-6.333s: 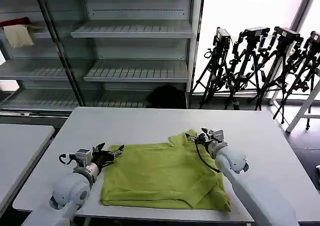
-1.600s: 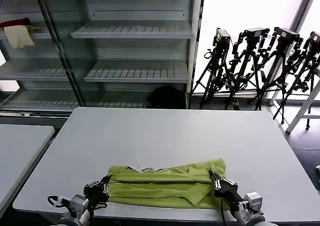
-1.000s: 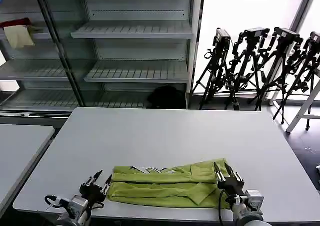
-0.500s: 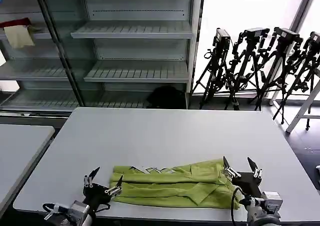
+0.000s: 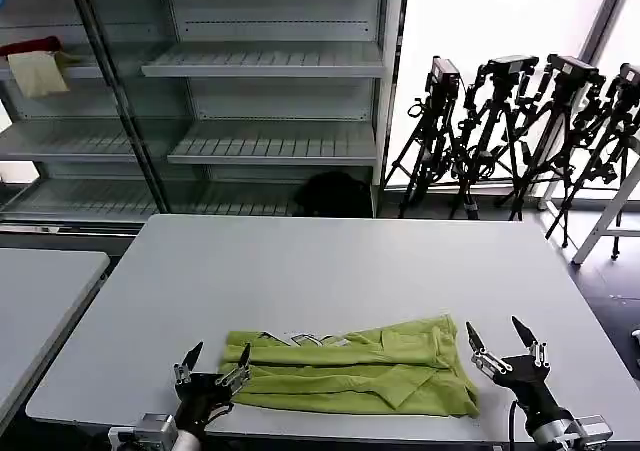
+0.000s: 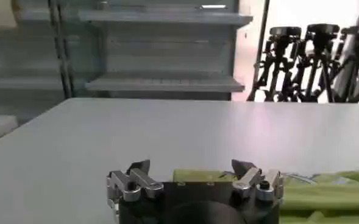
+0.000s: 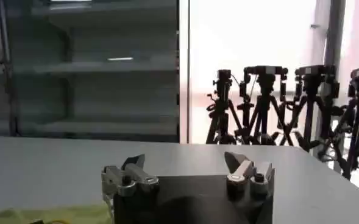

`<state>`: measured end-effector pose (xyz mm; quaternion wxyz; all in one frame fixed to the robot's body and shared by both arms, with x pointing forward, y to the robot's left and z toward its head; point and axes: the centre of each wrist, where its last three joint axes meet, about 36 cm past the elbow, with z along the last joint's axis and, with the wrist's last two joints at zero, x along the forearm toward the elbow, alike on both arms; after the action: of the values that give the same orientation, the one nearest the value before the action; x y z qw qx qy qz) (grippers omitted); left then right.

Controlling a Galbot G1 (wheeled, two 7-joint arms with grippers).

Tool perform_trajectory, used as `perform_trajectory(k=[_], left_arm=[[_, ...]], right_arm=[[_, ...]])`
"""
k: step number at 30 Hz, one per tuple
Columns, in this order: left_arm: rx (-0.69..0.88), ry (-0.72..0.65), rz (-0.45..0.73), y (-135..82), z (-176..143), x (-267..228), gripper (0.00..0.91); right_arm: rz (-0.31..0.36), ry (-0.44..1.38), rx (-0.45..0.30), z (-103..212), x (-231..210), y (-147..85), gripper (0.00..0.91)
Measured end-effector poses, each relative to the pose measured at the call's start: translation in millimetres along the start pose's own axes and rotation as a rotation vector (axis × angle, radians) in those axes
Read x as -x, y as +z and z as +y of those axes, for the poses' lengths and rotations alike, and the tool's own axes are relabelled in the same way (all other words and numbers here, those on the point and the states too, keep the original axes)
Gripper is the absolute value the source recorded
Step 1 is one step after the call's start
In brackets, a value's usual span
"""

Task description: Fold and organize the clothes.

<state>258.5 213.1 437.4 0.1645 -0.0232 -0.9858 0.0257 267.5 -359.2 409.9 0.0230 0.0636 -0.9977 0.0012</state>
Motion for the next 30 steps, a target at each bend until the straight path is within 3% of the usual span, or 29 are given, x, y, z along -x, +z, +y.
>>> perform_trajectory(k=[15, 17, 19, 21, 23, 25, 30], left_arm=[[-0.132, -0.05, -0.011, 47, -19, 15, 0.907], [-0.145, -0.053, -0.015, 50, -21, 17, 0.846], [-0.16, -0.051, -0.017, 53, -24, 19, 0.524], [-0.174, -0.049, -0.019, 55, -26, 21, 0.343], [-0.182, -0.049, -0.024, 58, -28, 23, 0.071], [-0.189, -0.049, -0.024, 60, -30, 24, 0.01], [-0.199, -0.042, -0.023, 66, -34, 26, 0.01]], right_arm=[[-0.041, -0.025, 0.004, -29, -7, 16, 0.907], [-0.044, -0.028, 0.003, -30, -7, 17, 0.907], [-0.047, -0.029, 0.005, -31, -8, 18, 0.907], [-0.049, -0.028, 0.004, -33, -8, 19, 0.907], [-0.052, -0.028, 0.003, -34, -9, 19, 0.907], [-0.055, -0.031, 0.002, -35, -9, 18, 0.907], [-0.063, -0.036, 0.002, -36, -8, 17, 0.907]])
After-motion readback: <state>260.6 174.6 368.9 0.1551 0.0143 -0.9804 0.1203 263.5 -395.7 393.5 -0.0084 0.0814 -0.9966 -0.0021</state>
